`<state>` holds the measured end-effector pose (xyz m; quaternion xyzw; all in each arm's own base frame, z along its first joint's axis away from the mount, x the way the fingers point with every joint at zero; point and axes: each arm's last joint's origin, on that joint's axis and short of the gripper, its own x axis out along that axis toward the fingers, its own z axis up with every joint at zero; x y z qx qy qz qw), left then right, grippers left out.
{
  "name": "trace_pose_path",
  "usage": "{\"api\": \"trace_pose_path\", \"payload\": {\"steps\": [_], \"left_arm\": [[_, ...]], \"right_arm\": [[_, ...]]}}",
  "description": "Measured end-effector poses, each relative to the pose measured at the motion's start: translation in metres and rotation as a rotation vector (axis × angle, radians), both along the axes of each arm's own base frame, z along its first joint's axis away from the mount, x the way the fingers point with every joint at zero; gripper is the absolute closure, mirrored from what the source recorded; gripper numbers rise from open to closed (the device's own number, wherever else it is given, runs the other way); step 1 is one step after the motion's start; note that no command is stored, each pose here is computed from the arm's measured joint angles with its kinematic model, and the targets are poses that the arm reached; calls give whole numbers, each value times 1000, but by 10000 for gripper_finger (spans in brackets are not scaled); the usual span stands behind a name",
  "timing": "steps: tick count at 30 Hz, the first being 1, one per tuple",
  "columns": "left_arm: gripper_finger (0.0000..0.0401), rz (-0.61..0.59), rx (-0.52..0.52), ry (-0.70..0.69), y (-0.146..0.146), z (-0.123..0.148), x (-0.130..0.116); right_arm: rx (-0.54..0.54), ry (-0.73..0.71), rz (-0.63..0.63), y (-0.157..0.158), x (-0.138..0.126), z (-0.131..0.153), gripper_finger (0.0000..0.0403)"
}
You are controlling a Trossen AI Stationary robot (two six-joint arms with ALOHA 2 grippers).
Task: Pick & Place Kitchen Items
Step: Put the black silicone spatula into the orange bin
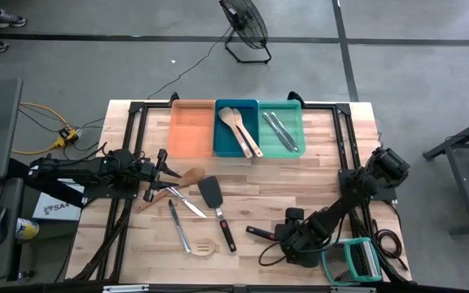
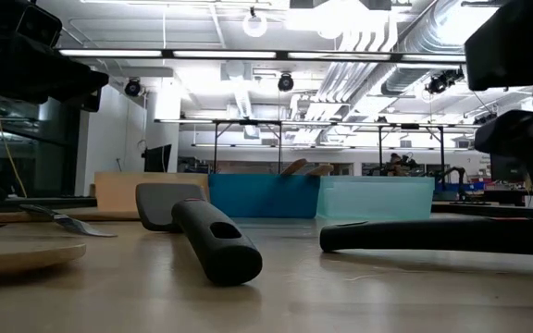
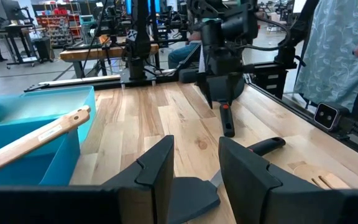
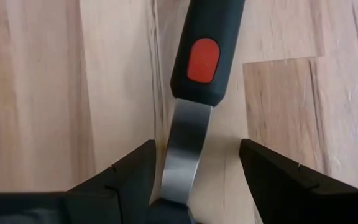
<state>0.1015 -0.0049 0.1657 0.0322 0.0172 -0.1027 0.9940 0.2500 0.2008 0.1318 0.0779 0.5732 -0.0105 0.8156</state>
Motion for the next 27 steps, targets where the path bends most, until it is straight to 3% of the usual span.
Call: {"api": "trace_pose_path", "payload": {"steps": [6, 11, 25, 27], "left_arm": [[276, 0, 0, 0, 0, 0, 0], [276, 0, 0, 0, 0, 0, 0], [276, 0, 0, 0, 0, 0, 0], [276, 0, 0, 0, 0, 0, 0]], "right_arm": [[-106, -41, 10, 8, -6, -9, 177], [-102, -18, 23, 10, -6, -15, 194], [-52, 5, -80, 7, -5, -16, 345], [-35, 7, -84, 8, -4, -15, 346]]}}
